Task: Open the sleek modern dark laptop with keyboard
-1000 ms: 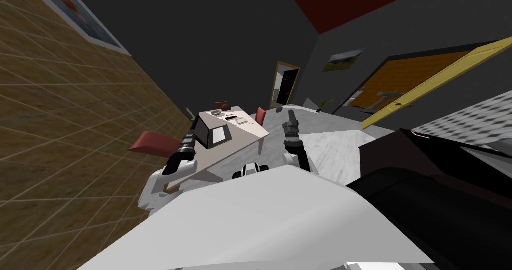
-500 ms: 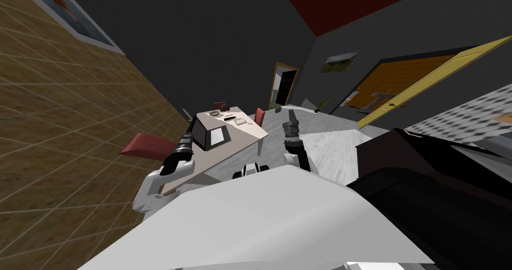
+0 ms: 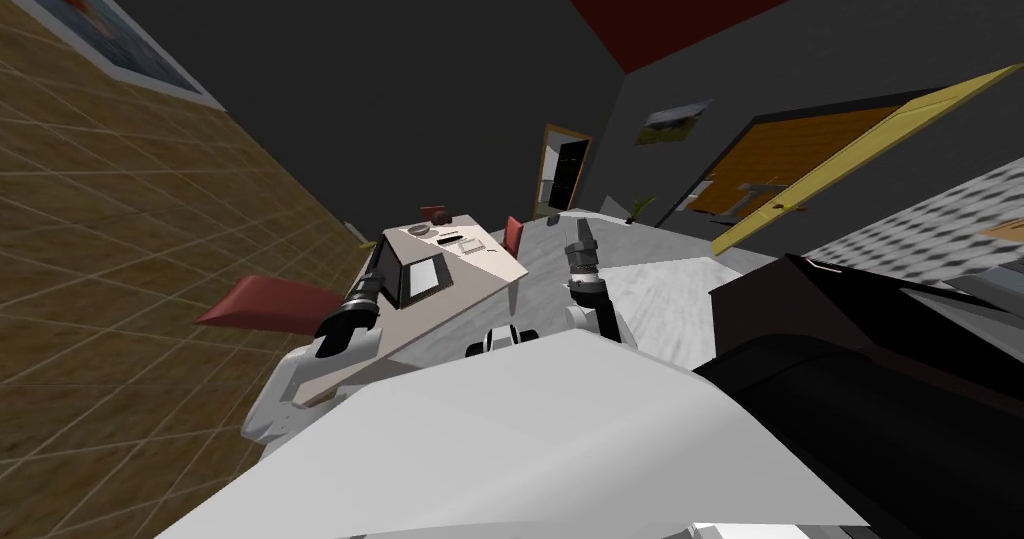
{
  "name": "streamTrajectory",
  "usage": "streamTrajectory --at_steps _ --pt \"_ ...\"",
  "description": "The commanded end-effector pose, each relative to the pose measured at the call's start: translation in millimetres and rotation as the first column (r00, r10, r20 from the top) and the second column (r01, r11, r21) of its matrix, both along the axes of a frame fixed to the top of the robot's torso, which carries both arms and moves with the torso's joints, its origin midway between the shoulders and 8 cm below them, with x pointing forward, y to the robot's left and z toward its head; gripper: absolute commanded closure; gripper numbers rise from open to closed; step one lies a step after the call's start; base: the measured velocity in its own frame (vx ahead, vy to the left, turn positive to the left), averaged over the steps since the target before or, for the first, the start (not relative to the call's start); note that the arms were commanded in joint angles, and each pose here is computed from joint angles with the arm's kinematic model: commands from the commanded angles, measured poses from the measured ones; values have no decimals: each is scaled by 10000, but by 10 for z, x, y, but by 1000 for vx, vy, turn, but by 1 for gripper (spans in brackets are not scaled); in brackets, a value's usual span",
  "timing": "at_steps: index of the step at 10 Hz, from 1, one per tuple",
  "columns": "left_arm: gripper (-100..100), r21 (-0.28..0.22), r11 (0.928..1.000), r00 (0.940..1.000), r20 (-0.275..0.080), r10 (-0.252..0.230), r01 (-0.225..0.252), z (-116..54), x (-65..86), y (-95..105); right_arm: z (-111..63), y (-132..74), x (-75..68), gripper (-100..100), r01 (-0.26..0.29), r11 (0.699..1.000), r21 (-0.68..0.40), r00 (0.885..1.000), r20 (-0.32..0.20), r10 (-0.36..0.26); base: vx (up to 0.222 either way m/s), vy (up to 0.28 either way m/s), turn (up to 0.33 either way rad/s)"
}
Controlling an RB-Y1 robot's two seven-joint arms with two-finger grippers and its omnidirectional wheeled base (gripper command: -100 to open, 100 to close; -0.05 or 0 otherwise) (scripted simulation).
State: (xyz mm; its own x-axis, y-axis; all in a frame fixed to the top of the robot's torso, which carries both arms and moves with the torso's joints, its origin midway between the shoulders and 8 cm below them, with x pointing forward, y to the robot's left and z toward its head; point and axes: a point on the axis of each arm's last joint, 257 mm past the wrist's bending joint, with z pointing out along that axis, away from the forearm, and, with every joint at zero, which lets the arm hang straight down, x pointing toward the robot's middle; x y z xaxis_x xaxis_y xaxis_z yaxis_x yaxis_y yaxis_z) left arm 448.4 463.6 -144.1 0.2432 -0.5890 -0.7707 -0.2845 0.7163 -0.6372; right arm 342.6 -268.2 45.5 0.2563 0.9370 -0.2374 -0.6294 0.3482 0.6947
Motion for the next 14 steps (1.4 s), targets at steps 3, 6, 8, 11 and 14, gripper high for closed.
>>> streamTrajectory --at_steps 3,6,8,11,14 --pt "100 1597 9872 9976 -694 73 39 -199 -22 90 0 0 0 0 0 10000 0 10000 0 0 62 -106 21" --pt "100 2694 9628 9925 -1221 109 226 -358 -40 135 0 0 0 0 0 10000 0 10000 0 0 47 -101 8" --pt "100 3393 9397 9873 -1585 128 423 -471 -54 158 0 0 0 0 0 10000 0 10000 0 0 54 -100 14" --pt "100 4057 9123 9869 -1612 110 562 -479 -41 113 0 0 0 0 0 10000 -2 10000 0 0 24 -62 16" --pt "100 4747 8772 9825 -1851 191 723 -620 -71 36 0 0 0 0 1 10000 -3 10000 -1 -1 50 -15 67"
